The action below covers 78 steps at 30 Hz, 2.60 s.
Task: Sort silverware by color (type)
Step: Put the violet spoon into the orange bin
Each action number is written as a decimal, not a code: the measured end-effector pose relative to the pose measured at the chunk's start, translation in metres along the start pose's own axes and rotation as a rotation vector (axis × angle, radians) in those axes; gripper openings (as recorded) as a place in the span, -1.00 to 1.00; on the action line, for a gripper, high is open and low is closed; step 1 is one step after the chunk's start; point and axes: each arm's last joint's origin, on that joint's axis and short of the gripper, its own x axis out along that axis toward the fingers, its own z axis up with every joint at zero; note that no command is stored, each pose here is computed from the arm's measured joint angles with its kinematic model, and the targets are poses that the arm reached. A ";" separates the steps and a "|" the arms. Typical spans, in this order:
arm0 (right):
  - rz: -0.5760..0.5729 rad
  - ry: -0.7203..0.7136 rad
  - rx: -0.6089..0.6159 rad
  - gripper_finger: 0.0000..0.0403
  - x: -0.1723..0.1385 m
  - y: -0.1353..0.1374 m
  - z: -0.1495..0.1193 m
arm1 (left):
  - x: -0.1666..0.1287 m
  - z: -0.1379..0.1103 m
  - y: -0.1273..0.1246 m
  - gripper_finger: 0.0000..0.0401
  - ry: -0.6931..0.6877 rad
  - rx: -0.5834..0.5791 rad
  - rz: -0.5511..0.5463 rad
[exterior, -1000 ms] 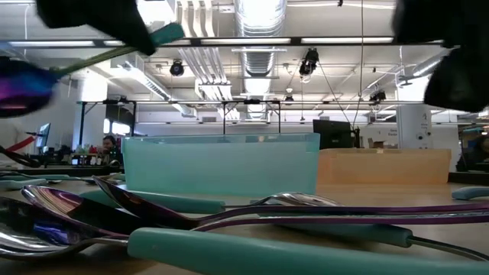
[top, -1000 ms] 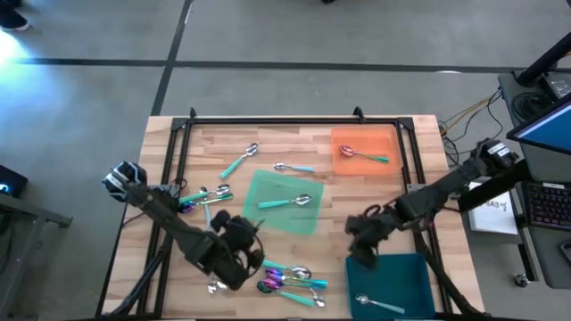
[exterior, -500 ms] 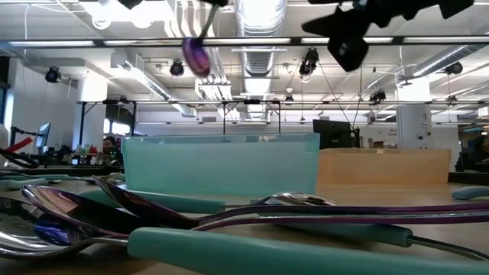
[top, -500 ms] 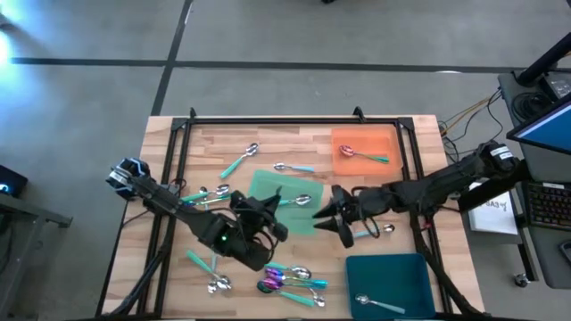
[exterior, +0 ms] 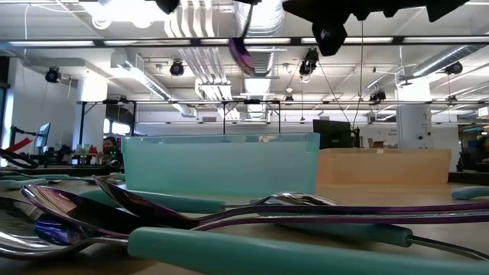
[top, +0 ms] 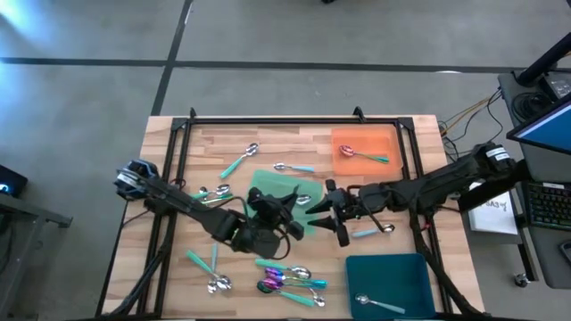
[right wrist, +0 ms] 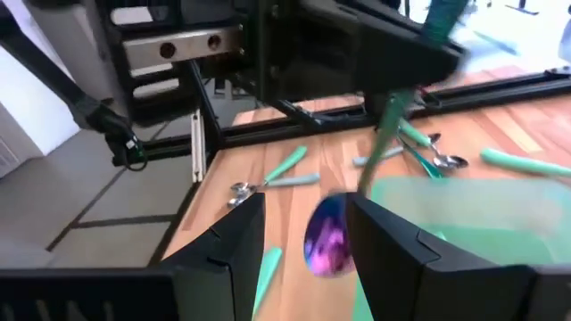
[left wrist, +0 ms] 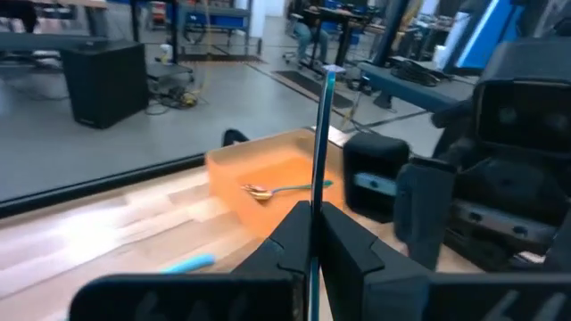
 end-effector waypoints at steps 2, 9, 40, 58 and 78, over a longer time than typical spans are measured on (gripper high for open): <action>-0.007 0.012 -0.003 -0.28 0.001 -0.001 -0.002 | 0.007 -0.001 -0.004 -1.00 -0.003 0.008 -0.022; -0.048 0.005 -0.008 -0.28 0.002 -0.004 -0.002 | 0.012 0.009 -0.011 -1.00 -0.020 0.009 -0.120; -0.059 -0.045 -0.129 -0.91 0.002 -0.004 0.002 | 0.027 0.019 -0.013 -1.00 0.001 0.014 -0.282; -0.160 -0.036 -0.151 -0.96 -0.009 -0.012 0.011 | 0.029 0.015 -0.011 -0.63 0.004 0.210 -0.258; -1.043 0.477 -0.058 -0.96 -0.112 -0.129 0.006 | 0.027 0.013 -0.005 -0.50 0.051 0.279 -0.239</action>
